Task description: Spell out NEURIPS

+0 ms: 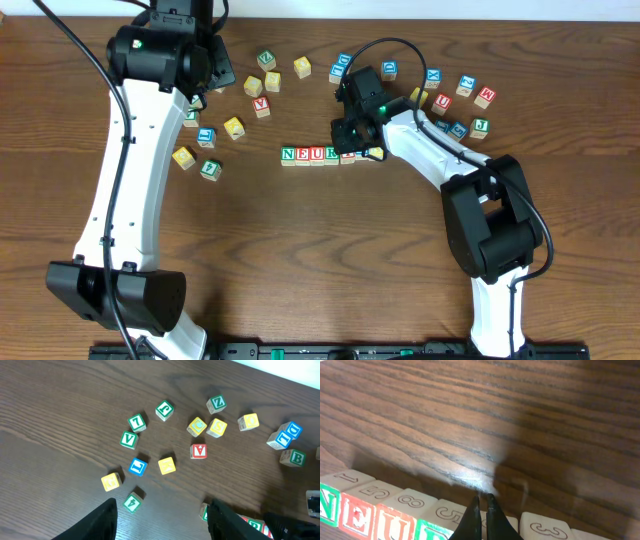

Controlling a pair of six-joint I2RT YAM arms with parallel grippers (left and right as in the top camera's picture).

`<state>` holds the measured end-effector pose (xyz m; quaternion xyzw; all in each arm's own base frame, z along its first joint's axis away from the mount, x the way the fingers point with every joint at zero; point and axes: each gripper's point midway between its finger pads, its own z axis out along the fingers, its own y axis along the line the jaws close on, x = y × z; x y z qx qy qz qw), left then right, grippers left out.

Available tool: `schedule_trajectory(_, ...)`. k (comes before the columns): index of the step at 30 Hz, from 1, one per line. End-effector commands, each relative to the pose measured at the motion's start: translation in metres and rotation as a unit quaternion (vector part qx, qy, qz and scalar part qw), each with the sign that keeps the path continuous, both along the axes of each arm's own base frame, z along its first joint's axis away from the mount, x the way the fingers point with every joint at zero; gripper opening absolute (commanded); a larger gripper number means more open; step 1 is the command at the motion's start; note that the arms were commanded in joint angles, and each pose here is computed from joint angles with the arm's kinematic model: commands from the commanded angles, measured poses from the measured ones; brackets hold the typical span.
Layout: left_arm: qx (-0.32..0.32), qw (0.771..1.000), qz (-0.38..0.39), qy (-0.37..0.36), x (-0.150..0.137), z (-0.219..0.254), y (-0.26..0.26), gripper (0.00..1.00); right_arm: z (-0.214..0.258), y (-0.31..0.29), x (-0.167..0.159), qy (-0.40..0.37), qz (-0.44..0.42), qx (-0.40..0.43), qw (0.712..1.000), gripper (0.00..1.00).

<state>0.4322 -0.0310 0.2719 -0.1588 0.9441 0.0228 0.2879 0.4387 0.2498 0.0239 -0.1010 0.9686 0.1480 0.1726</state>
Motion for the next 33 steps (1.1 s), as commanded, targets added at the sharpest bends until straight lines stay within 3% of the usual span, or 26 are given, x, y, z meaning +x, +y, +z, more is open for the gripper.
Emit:
schedule_trajectory(1,0.007,1.0,0.004,0.003,0.002,-0.004,0.005,0.57,0.0,0.003,0.004,-0.003,-0.011,0.001,1.0,0.01)
schedule_trajectory(7,0.007,1.0,0.004,-0.001,0.004,-0.003,0.004,0.57,0.025,-0.013,0.017,-0.028,-0.033,-0.012,0.999,0.01)
schedule_trajectory(22,0.007,1.0,0.004,-0.001,0.004,-0.002,0.004,0.57,0.012,-0.034,0.01,-0.016,-0.046,-0.059,0.997,0.01)
schedule_trajectory(33,0.007,1.0,0.004,-0.002,0.004,-0.002,0.004,0.57,0.068,-0.057,0.016,-0.041,-0.07,-0.04,0.996,0.01)
